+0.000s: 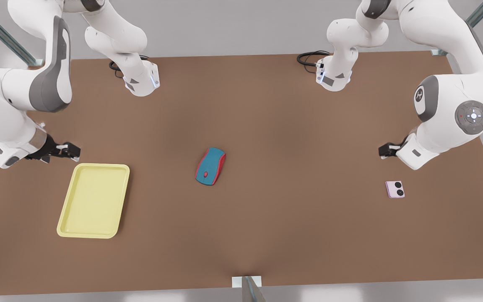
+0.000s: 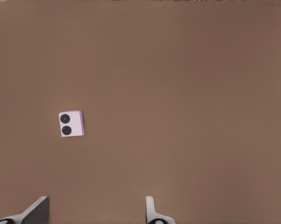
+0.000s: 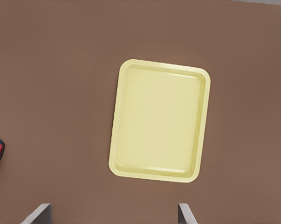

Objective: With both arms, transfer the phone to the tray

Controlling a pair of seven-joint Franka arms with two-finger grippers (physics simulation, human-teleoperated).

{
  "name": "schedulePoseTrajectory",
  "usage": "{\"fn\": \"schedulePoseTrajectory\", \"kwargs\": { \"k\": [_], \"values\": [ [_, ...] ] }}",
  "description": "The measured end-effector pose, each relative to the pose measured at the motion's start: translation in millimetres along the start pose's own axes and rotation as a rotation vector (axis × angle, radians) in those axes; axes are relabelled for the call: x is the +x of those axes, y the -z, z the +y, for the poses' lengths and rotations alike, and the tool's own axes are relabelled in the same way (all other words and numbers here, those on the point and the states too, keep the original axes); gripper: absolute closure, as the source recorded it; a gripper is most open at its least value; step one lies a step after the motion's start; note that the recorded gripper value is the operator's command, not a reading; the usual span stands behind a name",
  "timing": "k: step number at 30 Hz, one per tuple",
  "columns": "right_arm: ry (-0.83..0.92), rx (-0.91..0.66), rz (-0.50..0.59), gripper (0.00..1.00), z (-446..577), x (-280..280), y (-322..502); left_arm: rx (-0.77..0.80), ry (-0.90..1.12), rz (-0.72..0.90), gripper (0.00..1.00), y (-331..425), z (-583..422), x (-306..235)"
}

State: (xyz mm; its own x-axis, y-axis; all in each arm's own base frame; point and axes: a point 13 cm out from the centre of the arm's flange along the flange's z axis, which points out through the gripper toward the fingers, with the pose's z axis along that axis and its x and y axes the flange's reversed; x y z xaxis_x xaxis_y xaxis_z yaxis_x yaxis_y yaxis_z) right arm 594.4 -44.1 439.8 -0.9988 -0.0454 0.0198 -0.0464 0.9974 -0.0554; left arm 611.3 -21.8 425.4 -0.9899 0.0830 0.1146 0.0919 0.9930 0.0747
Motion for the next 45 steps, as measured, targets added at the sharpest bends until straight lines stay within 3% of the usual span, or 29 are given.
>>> {"fn": "schedulePoseTrajectory", "kwargs": {
  "k": [4, 9, 18, 32, 42, 45],
  "values": [
    [-0.002, 0.006, -0.011, 0.0, -14.5, -33.1, -20.5, -0.004, -0.005, 0.033, 0.0, -33.1, 2.4, -13.1],
    [0.006, -0.001, -0.002, 0.0, -13.9, -23.4, -36.1, 0.0, 0.048, 0.139, 0.0, -169.7, 37.5, -13.8],
    [0.032, -0.01, 0.009, 0.0, -2.4, -20.1, -48.4, 0.09, 0.167, 0.074, 0.0, -319.6, 113.8, -13.9],
    [0.042, -0.015, 0.022, 0.0, -1.5, -18.8, -55.4, 0.067, 0.088, -0.078, 0.0, -385.7, 178.8, -30.1],
    [0.049, -0.016, 0.036, 0.0, 0.2, -16.6, -62.0, 0.051, -0.005, -0.1, 0.0, -406.5, 179.3, -38.9],
    [0.054, -0.014, 0.038, 0.0, 1.9, -19.0, -62.6, 0.048, -0.023, -0.102, 0.09, -408.7, 179.6, -40.3]
  ]
}}
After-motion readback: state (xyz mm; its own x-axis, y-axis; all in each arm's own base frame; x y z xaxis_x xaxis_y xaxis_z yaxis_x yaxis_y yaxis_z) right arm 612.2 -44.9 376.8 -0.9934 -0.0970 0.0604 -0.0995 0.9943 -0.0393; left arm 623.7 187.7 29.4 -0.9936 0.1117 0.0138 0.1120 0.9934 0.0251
